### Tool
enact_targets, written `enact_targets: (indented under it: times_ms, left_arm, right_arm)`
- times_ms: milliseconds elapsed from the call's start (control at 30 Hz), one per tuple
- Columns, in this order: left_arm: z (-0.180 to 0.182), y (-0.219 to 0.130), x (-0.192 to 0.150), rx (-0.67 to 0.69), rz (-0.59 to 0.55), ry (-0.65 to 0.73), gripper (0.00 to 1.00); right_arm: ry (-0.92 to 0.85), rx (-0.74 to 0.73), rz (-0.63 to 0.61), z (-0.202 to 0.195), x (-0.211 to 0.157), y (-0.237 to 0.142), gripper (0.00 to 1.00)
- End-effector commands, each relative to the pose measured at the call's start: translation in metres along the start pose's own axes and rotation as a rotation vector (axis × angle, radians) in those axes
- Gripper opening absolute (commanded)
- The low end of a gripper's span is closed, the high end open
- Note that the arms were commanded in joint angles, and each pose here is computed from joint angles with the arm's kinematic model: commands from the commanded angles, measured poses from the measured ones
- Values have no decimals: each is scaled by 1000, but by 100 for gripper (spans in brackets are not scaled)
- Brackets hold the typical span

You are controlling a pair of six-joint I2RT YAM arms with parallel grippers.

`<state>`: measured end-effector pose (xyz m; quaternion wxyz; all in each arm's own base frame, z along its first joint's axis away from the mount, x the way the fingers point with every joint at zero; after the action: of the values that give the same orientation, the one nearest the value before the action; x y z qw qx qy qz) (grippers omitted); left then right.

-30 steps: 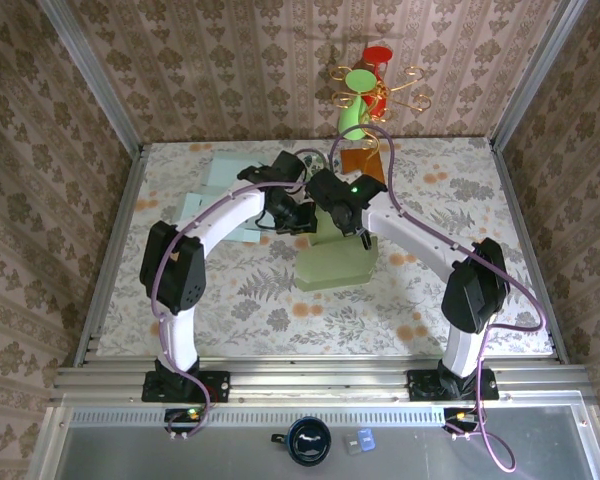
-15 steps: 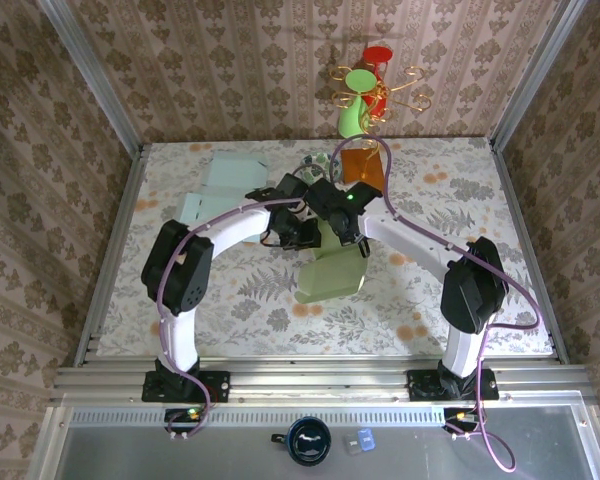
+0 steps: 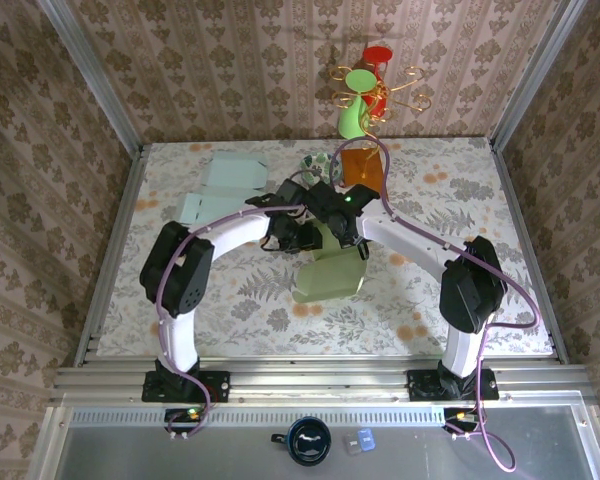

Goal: Fold the paper box

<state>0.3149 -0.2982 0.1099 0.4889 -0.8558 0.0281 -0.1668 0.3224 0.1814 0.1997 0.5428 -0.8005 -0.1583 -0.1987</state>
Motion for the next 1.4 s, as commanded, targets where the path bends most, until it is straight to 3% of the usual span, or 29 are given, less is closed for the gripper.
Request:
enact_targets:
  times_ms: [0,133,400,633,867,1100,1133,1233,1367]
  left_arm:
    - [10,-22,5,47,-57,-18,37]
    - [7,-34,14,-26,-113,-5,44]
    - [1,-43,32,-80,-176,45,44]
    - [8,-32,31,-14,-147,48,29]
    - [12,-30,27,118,-141,67,0]
    - [17,-33,19,247,-139,54,0]
    - [16,-34,19,243,-137,54,2]
    - [6,-42,21,230,-144,71,31]
    - [-10,-58,24,166,-162,62,51]
  right_arm:
    - [-2,-51,6,-8,-5,0,0]
    - [-2,-48,18,-7,-5,2,0]
    - [-10,-41,37,-3,-6,5,0]
    - [2,-34,35,-5,-4,3,0]
    - [10,-30,40,-4,-3,3,0]
    - [23,-24,56,-1,-4,4,0]
    - [25,-22,64,-1,-5,5,0]
    - [51,-17,93,-1,-8,10,0]
    - [96,-8,132,-6,-12,15,0]
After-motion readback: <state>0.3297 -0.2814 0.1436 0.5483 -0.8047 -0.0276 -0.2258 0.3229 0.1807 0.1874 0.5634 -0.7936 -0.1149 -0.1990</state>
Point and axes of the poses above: each hand's point on the last joint's axis, 136 mm out from that joint toward the fingers, its own y axis out along the fingers, its own z axis along the line the jaws close on, x = y × z, the point moved 5 cm from there along -y, back along the fingers, and after that the axes turned 9 degrees about y, right-handed, at the moved point
